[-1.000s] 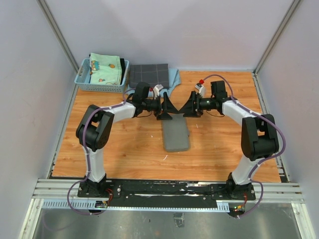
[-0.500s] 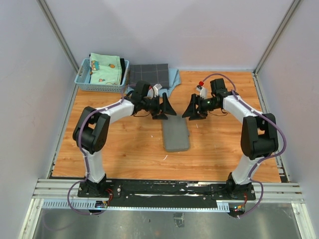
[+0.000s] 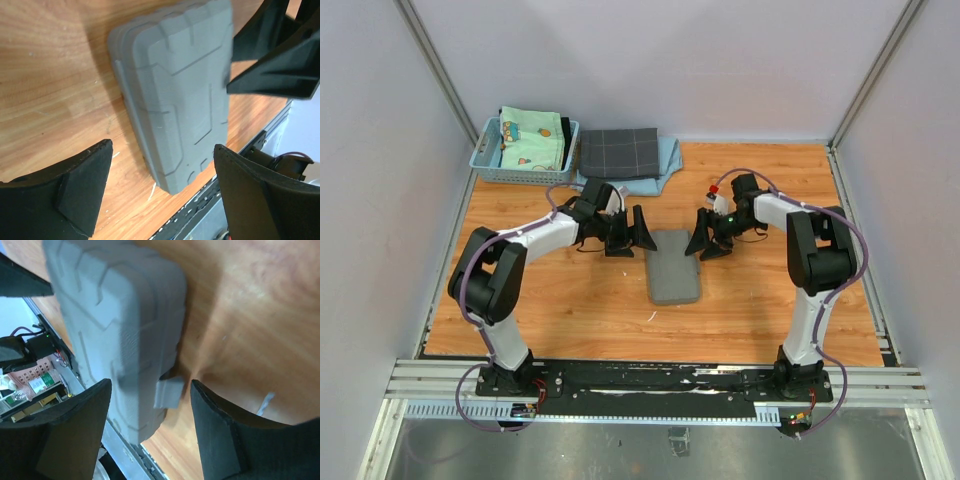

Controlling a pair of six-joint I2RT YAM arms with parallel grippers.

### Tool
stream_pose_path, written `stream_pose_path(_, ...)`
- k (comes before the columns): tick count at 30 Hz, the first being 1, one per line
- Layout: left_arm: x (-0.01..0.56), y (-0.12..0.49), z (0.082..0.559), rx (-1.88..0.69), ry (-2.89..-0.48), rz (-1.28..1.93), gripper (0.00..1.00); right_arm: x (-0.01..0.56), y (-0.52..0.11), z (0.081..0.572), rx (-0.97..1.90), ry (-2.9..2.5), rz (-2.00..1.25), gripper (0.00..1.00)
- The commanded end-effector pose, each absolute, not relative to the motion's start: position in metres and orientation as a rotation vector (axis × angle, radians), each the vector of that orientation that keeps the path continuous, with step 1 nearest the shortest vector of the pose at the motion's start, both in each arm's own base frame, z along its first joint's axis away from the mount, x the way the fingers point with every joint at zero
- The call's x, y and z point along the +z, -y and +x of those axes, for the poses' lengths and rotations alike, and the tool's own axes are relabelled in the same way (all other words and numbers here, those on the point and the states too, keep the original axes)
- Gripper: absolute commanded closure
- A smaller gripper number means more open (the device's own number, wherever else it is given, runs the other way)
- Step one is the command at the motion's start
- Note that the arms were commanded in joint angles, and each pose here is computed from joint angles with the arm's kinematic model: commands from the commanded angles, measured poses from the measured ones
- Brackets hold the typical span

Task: Pack the tool kit
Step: Pick up the toolbox from the center of the board.

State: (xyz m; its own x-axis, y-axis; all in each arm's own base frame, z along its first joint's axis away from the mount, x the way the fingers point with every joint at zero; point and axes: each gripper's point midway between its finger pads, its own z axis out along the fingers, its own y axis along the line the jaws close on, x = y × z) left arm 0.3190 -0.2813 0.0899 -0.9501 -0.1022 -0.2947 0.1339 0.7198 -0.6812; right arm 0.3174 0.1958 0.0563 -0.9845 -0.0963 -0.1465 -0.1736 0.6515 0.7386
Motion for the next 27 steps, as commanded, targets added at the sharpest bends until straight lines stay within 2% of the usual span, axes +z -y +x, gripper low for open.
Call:
stream_pose_path(1, 0.066, 0.289, 0.308, -1.140, -2.654, -0.002, 0.14, 0.035, -0.199, 0.331, 1.253, -2.767, -0.286, 0.34)
stream_pose_path(6, 0.047, 0.305, 0.297, -1.336, -2.661, -0.055, 0.14, 0.021, -0.202, 0.331, 1.275, -2.779, -0.293, 0.34)
stream_pose_path(17, 0.020, 0.324, 0.289, -1.576, -2.599, -0.098, 0.13, 0.016, -0.221, 0.334, 1.381, -2.742, -0.309, 0.36)
stream_pose_path(27, 0.020, 0.344, 0.302, -1.713, -2.500, -0.143, 0.13, 0.011, -0.229, 0.316, 1.462, -2.766, -0.303, 0.48)
